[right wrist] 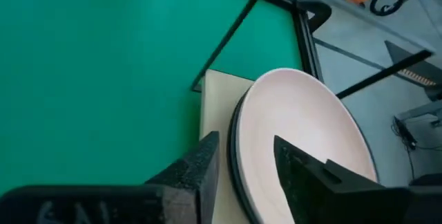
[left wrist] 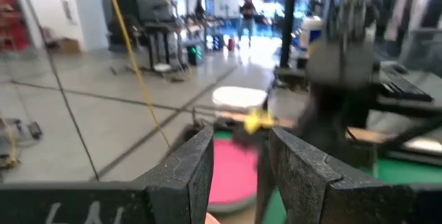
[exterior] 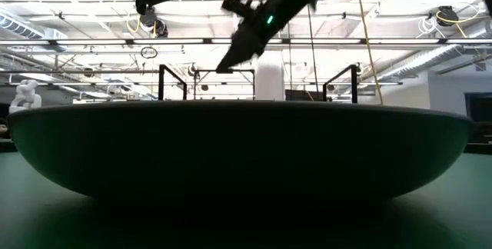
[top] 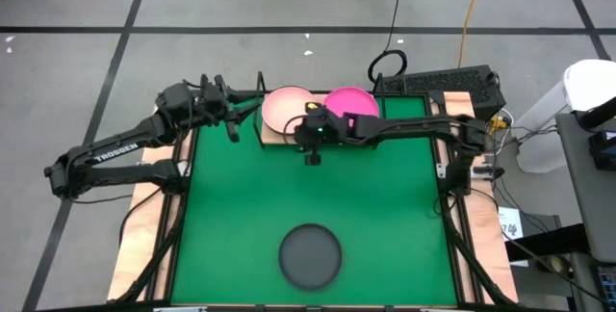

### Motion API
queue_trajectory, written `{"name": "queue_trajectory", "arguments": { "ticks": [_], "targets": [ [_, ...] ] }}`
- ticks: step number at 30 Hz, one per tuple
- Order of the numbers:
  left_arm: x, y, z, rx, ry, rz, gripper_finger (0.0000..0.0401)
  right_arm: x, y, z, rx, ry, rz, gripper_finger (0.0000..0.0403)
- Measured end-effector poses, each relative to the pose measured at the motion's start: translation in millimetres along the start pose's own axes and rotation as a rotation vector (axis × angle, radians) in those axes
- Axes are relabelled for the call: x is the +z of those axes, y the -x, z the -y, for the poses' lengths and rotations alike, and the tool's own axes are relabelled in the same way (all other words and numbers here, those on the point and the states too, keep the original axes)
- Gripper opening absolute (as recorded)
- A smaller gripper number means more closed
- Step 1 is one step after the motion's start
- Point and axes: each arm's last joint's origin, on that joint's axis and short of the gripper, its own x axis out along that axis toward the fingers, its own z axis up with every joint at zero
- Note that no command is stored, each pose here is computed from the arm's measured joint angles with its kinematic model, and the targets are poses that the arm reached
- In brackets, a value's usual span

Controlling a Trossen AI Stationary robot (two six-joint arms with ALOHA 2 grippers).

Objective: Place and stack plates onto a shelf
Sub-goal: Stack the black plate on top of the light orange plate on the shelf

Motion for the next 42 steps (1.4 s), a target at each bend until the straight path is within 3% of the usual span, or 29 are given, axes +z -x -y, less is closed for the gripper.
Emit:
{"name": "queue_trajectory", "arguments": {
  "ticks": [4,7,10,16,21,26,33,42],
  "targets": [
    [-7.6,-1.7,13.5,-0.073,0.034,-0.080,0.0145,12.2,54.1,-10.1,0.028,-0.023,0.070,0.0125],
    [-23.0,-5.8,30.0,-0.154,0.065,-0.228,0.0145,6.3,94.2,-26.5,0.056,-0.024,0.144,0.0125],
    [-44.3,-12.1,49.1,-0.225,0.121,-0.417,0.0145,-9.1,128.2,-39.8,0.049,-0.054,0.236,0.0125],
    [-83.6,-34.6,97.1,-0.339,0.184,-0.661,0.0145,-48.8,175.6,-59.2,0.023,-0.124,0.485,0.0125],
    [-116.1,-51.4,131.0,-0.410,0.182,-0.768,0.0145,-75.9,193.7,-65.9,0.004,-0.156,0.635,0.0125],
    [-141.7,-64.3,152.1,-0.424,0.243,-0.817,0.0145,-92.1,197.6,-69.6,0.009,-0.172,0.652,0.0125],
    [-165.2,-75.3,175.0,-0.453,0.375,-0.835,0.0145,-96.9,195.9,-71.5,0.013,-0.171,0.642,0.0125],
    [-191.4,-71.7,194.6,-0.524,0.496,-0.991,0.0145,-96.8,196.0,-72.2,0.016,-0.168,0.642,0.0125]
  ]
}}
